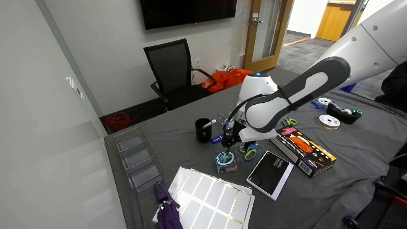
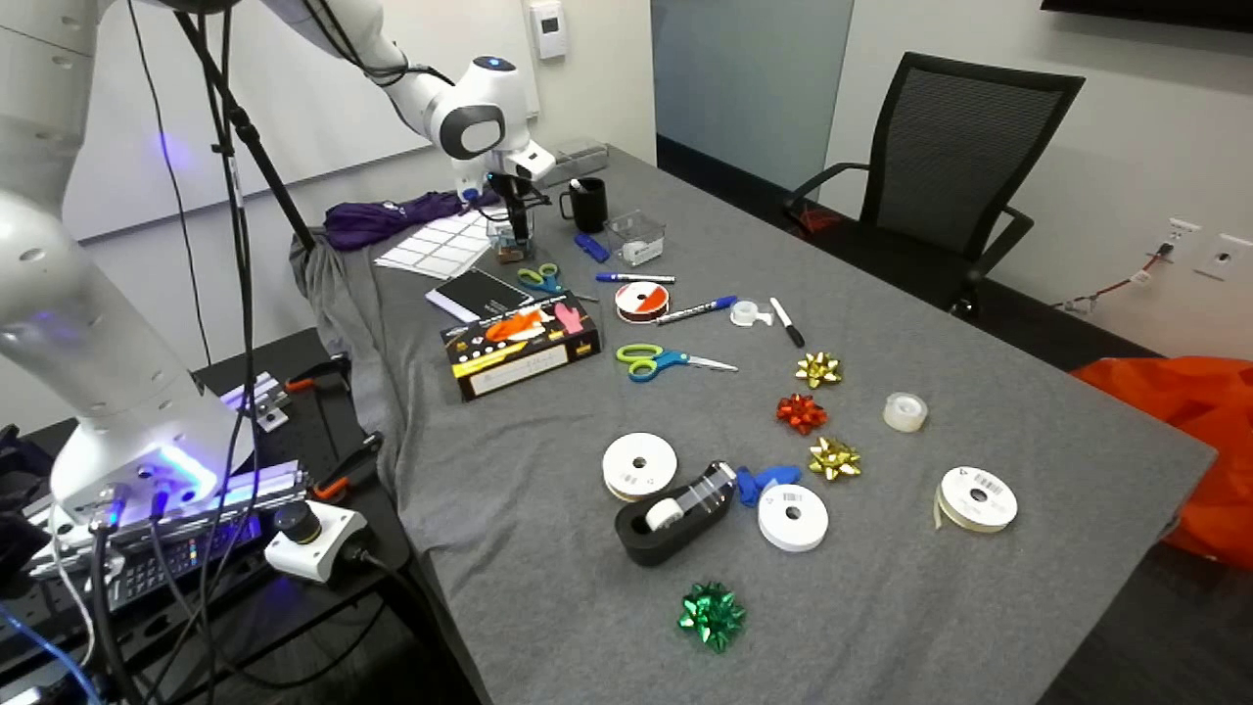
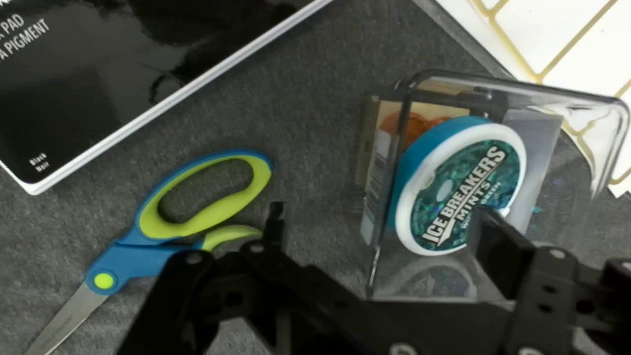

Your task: Pick up the second clear container from the left and move it forwards then push the black box to the right.

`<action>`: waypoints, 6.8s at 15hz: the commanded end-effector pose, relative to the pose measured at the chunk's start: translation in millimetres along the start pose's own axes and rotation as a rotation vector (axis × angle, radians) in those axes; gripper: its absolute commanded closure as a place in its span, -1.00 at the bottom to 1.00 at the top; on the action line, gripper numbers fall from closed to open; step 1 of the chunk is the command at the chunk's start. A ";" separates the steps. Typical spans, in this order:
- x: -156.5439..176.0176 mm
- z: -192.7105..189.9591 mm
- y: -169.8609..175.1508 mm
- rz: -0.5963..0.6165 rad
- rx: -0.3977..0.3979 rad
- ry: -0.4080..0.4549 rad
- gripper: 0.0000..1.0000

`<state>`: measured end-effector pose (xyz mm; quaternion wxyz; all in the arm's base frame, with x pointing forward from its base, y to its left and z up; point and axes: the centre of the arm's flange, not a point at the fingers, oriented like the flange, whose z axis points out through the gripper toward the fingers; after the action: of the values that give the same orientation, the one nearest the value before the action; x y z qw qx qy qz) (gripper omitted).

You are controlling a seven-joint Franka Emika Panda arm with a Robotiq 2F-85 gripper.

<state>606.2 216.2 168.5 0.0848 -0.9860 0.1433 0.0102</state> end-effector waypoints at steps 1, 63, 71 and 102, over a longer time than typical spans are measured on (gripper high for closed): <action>4.7 11.3 2.6 0.012 0.001 0.008 -0.26; -53.0 -10.4 127.5 -0.745 0.058 -0.082 -0.15; -61.3 -8.7 131.3 -0.684 0.031 -0.092 -1.00; -48.2 -134.2 104.0 -0.406 -0.024 0.016 -1.00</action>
<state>530.0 108.8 285.9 0.0722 -0.9956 -0.0578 -0.0134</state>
